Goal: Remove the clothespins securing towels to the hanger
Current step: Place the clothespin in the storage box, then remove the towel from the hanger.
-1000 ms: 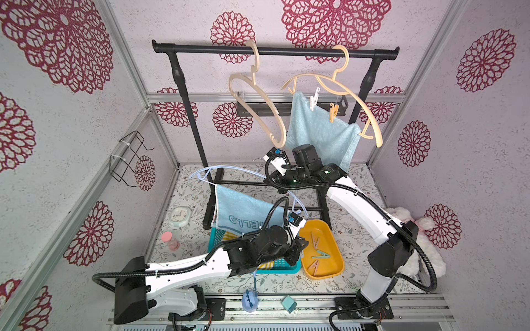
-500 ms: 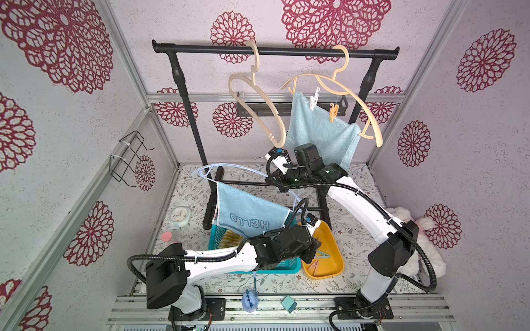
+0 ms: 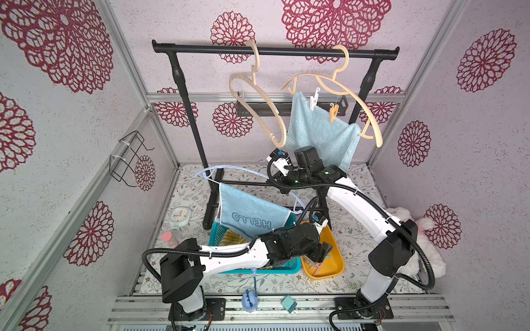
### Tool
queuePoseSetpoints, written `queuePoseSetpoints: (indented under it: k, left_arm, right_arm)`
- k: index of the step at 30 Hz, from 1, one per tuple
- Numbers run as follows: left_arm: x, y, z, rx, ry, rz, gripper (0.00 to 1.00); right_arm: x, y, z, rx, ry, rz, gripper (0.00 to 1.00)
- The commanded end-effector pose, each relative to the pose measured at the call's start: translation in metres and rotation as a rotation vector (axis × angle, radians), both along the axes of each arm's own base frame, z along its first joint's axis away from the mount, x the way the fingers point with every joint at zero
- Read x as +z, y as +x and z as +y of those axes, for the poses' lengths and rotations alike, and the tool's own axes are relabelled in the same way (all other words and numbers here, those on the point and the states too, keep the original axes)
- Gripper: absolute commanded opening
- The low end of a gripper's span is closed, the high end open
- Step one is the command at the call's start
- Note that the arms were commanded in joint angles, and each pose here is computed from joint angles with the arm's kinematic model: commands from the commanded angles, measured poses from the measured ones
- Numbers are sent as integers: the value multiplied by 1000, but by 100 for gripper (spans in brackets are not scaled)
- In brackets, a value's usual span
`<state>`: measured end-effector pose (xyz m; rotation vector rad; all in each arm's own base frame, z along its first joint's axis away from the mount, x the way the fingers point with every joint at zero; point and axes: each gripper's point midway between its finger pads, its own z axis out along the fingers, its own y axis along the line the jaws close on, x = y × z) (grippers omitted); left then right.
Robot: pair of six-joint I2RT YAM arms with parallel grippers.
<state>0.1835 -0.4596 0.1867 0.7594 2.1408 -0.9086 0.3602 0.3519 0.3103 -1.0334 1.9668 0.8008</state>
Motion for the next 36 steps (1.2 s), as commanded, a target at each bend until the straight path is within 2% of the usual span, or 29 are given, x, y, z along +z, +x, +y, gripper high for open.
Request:
queuePoseSetpoints:
  k: [1,5,11,15,19,25,28,36]
  left_arm:
    - [43,-2,7,5,-81,-53,67]
    - [85,-7,38,19,-108,-115,66]
    - [143,-13,110,83,-93,-228,65]
    - [169,-3,178,242,-11,-312,66]
    - [177,10,255,438,18,-293,69]
    - [173,10,334,629,-12,-255,75]
    - [166,9,356,689,15,-235,77]
    - [156,18,343,605,58,-232,74]
  right_arm:
    - [50,-7,-4,7,107,-76,0]
    - [49,-7,-6,5,105,-70,0]
    - [52,-14,-8,9,121,-68,0]
    - [59,-20,-13,-6,108,-96,0]
    - [64,-32,-17,-26,58,-154,0]
    - [75,-50,-25,-72,-2,-239,0]
    - [80,-61,-27,-76,-7,-266,0]
    - [100,-82,-29,-50,51,-276,0]
